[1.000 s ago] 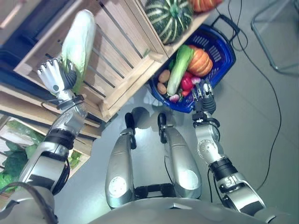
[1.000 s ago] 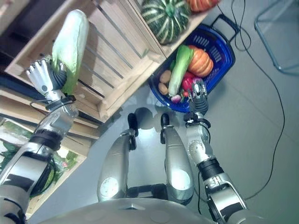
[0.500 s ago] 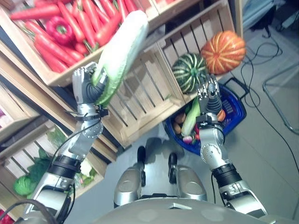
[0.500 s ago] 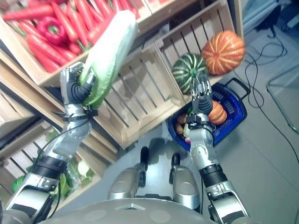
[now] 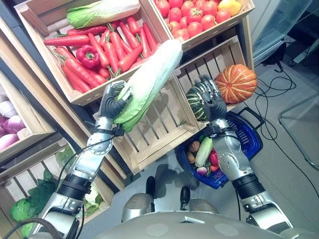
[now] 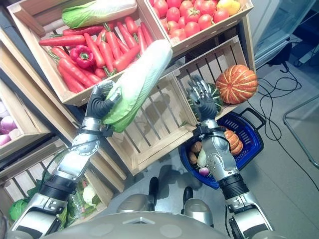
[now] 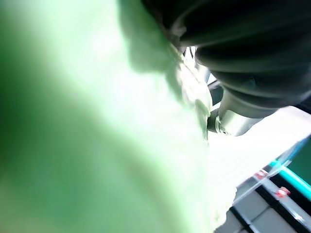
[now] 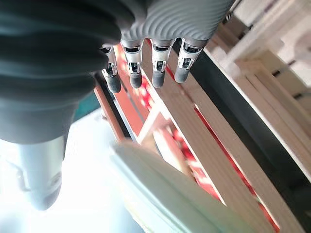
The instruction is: Pick up fruits and vegetables into the basket
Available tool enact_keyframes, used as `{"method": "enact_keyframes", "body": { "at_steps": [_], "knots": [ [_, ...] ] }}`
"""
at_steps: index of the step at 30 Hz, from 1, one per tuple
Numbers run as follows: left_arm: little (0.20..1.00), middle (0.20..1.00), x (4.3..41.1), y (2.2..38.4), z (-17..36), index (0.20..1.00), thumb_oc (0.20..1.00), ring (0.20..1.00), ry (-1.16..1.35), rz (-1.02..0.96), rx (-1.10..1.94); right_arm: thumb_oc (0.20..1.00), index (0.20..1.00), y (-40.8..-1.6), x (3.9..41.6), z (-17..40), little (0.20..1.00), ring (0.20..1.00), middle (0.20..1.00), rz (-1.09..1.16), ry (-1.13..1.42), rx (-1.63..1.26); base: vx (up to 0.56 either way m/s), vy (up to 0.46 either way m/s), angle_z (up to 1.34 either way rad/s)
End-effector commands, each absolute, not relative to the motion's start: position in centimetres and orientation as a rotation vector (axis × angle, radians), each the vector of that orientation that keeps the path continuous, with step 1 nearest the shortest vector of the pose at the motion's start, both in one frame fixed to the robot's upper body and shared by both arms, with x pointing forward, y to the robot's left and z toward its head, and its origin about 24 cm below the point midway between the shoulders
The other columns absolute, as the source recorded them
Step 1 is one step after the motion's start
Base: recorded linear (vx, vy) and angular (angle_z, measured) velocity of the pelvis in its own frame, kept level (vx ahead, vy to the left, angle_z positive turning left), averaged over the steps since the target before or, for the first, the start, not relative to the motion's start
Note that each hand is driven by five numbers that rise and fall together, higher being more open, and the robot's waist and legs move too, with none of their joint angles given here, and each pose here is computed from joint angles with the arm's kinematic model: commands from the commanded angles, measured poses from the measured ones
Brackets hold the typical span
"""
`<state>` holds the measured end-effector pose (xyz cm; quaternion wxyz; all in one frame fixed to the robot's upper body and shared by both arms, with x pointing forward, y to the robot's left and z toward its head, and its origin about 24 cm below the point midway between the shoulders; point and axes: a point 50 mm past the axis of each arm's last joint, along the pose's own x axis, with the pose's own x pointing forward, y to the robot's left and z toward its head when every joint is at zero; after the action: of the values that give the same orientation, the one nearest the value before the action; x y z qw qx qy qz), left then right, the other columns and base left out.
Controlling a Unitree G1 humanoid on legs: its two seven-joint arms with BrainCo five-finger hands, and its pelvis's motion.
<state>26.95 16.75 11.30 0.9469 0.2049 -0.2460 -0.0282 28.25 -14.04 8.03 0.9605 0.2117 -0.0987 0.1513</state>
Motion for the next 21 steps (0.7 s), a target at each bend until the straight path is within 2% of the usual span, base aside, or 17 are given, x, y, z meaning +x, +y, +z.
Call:
{"method": "enact_keyframes", "body": {
  "at_steps": [1, 4, 11, 21],
  "knots": [
    [0.2, 0.2, 26.8, 16.3, 13.1, 0.2, 0.2, 0.2, -0.597, -0.099, 0.341, 1.0, 1.0, -13.1, 27.9, 9.8, 1.0, 1.0, 1.0, 0.407, -0.283, 0.442, 0.0, 0.0, 0.0],
    [0.2, 0.2, 26.4, 16.0, 13.4, 0.2, 0.2, 0.2, -0.616, -0.174, 0.244, 1.0, 1.0, -12.4, 27.8, 9.3, 1.0, 1.0, 1.0, 0.496, -0.218, 0.471, 0.0, 0.0, 0.0],
    [0.2, 0.2, 25.6, 14.4, 14.3, 0.2, 0.2, 0.2, -0.662, -0.343, 0.224, 1.0, 1.0, -11.5, 27.4, 8.8, 1.0, 1.0, 1.0, 0.604, -0.155, 0.526, 0.0, 0.0, 0.0],
    [0.2, 0.2, 25.7, 13.4, 13.1, 0.2, 0.2, 0.2, -0.559, -0.517, 0.286, 1.0, 1.0, -10.4, 27.3, 9.3, 1.0, 1.0, 1.0, 0.686, -0.139, 0.681, 0.0, 0.0, 0.0]
  ]
}}
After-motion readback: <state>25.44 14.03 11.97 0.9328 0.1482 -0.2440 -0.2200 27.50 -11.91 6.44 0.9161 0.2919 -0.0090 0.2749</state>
